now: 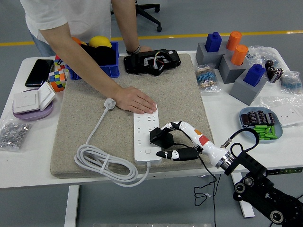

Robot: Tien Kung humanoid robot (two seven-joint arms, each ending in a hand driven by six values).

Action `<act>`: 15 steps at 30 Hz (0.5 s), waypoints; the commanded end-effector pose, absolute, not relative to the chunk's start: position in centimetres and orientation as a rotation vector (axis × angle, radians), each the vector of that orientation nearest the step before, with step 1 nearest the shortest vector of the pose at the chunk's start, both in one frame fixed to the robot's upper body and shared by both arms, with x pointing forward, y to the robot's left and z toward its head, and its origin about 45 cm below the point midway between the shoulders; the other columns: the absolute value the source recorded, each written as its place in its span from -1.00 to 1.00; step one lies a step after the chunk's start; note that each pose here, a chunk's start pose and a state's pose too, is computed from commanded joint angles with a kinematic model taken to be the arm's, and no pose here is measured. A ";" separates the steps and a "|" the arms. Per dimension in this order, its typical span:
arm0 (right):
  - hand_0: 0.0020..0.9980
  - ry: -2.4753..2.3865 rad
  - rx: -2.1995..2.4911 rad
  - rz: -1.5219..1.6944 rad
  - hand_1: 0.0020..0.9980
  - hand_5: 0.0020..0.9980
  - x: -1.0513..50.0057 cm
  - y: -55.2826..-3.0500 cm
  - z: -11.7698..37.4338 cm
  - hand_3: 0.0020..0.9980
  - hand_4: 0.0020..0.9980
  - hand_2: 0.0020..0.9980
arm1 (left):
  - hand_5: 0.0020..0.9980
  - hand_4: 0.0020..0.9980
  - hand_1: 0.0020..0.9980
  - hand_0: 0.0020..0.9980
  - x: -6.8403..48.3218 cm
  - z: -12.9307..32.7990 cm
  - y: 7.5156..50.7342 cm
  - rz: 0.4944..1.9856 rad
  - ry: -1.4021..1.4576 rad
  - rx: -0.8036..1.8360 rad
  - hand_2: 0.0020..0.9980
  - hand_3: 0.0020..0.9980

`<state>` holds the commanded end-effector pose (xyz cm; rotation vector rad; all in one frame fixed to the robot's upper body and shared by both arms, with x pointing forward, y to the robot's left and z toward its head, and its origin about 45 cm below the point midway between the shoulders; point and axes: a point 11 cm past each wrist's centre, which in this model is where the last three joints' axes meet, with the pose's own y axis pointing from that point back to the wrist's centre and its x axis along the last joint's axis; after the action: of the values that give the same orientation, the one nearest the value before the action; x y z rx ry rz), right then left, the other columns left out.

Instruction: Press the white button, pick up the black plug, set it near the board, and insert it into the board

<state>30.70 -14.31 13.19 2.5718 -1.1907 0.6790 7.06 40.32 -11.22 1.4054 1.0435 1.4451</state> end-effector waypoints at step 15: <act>0.41 -1.152 2.621 0.700 0.19 -0.23 30.6 -12.7 14.0 0.13 0.93 0.10 | -0.49 0.19 -0.01 -0.07 7.2 -11.3 40.1 1.450 1.045 1.394 0.02 0.16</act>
<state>30.61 -12.66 13.99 2.6210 -1.1519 0.7000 7.22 40.08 -11.27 1.3938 1.0449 1.4498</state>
